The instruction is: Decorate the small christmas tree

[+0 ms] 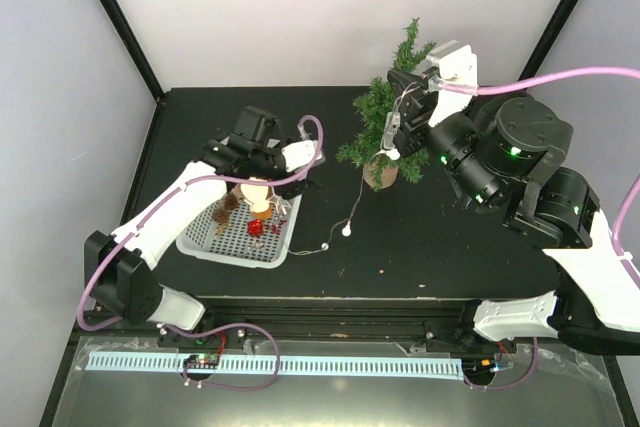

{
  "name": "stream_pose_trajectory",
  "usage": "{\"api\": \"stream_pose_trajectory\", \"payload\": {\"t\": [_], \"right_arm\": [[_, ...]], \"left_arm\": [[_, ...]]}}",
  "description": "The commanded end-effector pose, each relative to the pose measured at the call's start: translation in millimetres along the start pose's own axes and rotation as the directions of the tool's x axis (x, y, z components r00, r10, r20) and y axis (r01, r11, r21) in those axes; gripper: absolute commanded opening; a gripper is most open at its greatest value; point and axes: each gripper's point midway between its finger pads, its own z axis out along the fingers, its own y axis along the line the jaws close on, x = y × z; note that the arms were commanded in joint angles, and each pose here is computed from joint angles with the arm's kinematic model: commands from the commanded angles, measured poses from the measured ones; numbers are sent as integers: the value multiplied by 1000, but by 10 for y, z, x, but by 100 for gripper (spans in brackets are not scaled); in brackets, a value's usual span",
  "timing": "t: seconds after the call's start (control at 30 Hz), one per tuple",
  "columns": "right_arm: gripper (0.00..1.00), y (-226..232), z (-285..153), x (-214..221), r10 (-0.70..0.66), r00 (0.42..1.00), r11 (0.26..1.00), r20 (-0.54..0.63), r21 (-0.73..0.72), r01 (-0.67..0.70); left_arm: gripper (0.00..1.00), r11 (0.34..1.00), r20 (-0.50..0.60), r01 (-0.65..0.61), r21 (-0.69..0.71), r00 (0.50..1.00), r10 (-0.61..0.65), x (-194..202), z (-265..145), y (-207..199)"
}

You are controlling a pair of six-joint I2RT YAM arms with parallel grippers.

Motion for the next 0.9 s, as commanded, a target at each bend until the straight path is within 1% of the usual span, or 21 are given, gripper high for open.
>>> {"api": "stream_pose_trajectory", "payload": {"t": [0.0,0.1,0.23,0.3,0.47,0.6,0.87], "right_arm": [[1,-67,-40,-70,14,999,1000,28,20,-15],[1,-58,-26,-72,17,999,1000,30,18,-17],[1,-29,-5,-79,21,999,1000,31,8,-21],[1,-20,-1,-90,23,999,1000,33,4,-23],[1,-23,-8,-113,28,999,1000,33,2,-28],[1,-31,-19,-128,31,999,1000,37,3,-31],[1,-33,-18,-121,35,999,999,36,4,-35]], "left_arm": [[71,984,33,5,175,999,-11,23,-277,-253],[71,932,82,-67,358,996,40,116,-338,-672],[73,876,7,-34,480,999,35,331,-226,-943],[73,864,4,-20,502,1000,20,339,-212,-980],[79,849,98,-33,527,995,-23,184,-255,-1050],[80,844,133,-36,536,990,-42,110,-239,-1090],[81,800,146,-47,599,988,-51,19,-193,-1269]]}}
